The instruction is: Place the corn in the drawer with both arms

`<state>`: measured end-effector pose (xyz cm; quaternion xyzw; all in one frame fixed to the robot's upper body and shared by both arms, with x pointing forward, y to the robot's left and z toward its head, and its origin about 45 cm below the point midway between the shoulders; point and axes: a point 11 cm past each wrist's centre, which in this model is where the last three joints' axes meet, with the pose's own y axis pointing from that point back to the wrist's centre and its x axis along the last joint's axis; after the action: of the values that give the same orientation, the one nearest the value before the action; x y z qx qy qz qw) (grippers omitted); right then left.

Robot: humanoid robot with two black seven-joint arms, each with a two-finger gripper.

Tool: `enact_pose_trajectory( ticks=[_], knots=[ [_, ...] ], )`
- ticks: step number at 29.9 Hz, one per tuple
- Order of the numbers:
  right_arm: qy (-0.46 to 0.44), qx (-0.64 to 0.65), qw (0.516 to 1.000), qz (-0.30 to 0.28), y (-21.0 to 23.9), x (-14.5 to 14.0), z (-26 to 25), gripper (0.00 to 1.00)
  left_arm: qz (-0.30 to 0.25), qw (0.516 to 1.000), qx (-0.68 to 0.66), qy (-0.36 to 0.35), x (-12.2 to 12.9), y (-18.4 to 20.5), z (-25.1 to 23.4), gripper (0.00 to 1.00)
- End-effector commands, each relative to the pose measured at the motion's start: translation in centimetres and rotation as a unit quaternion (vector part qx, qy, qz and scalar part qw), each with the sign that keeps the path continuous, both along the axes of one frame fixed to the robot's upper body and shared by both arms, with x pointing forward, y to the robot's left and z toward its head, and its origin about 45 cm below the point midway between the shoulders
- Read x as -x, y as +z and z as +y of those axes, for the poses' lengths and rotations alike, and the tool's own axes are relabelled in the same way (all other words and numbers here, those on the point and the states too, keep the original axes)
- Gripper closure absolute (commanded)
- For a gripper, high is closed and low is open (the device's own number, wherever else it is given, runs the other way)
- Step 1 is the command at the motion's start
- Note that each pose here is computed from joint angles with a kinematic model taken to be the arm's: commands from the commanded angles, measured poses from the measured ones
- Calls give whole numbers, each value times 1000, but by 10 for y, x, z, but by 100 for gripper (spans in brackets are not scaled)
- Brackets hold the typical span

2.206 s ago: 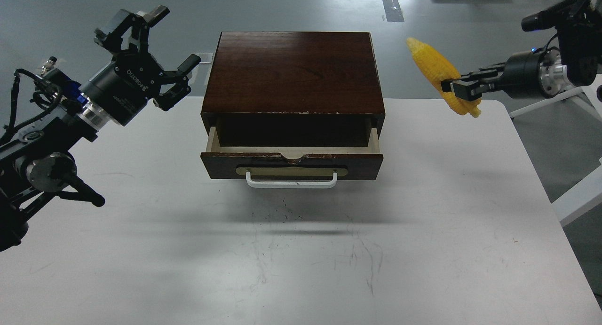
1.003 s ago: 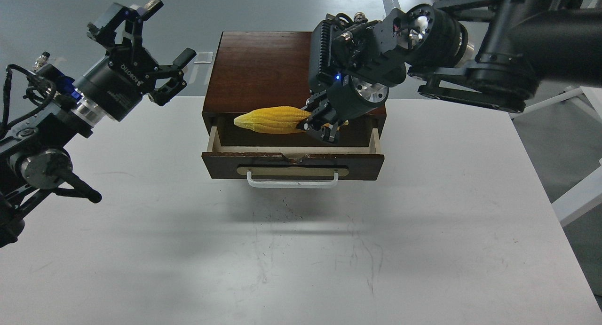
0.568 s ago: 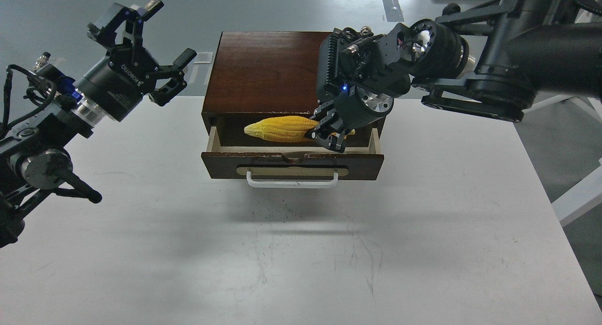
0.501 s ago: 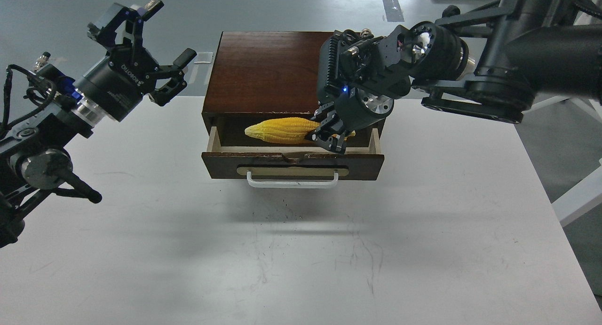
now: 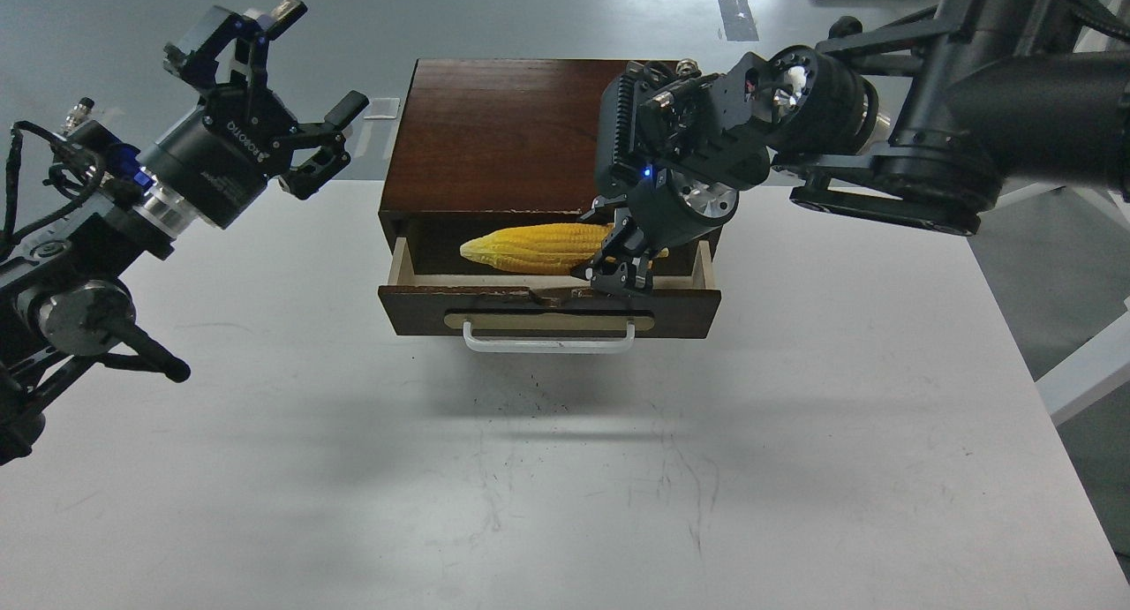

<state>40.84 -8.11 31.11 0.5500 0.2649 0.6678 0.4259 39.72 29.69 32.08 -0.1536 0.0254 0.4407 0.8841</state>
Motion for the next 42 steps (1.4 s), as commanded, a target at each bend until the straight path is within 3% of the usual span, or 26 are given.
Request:
enact_pose_trajectory(
  ticks=[1, 18, 29, 34, 36, 40, 42],
  knots=[
    [0, -1, 1000, 1, 0, 0, 0, 45, 0, 1000, 0, 0, 0, 0, 0, 1],
    [-1, -6, 1000, 0, 5, 0, 1, 38, -4, 1000, 2, 1, -1, 3, 1, 1],
    [-95, -143, 984, 37, 62, -9, -12, 33, -6, 1000, 5, 2, -1, 5, 1, 1],
    [-238, -319, 909, 125, 91, -24, -56, 7, -6, 1000, 8, -1, -2, 4, -3, 1],
    [-269, -366, 878, 151, 93, -27, -66, 5, -5, 1000, 9, -2, -2, 3, -4, 1],
    [-355, -506, 750, 234, 85, -35, -110, 4, -4, 1000, 11, -5, -2, 1, -7, 1],
    [-374, -539, 710, 255, 77, -35, -122, 4, -2, 1000, 11, -5, -1, -2, -8, 1]
  ],
)
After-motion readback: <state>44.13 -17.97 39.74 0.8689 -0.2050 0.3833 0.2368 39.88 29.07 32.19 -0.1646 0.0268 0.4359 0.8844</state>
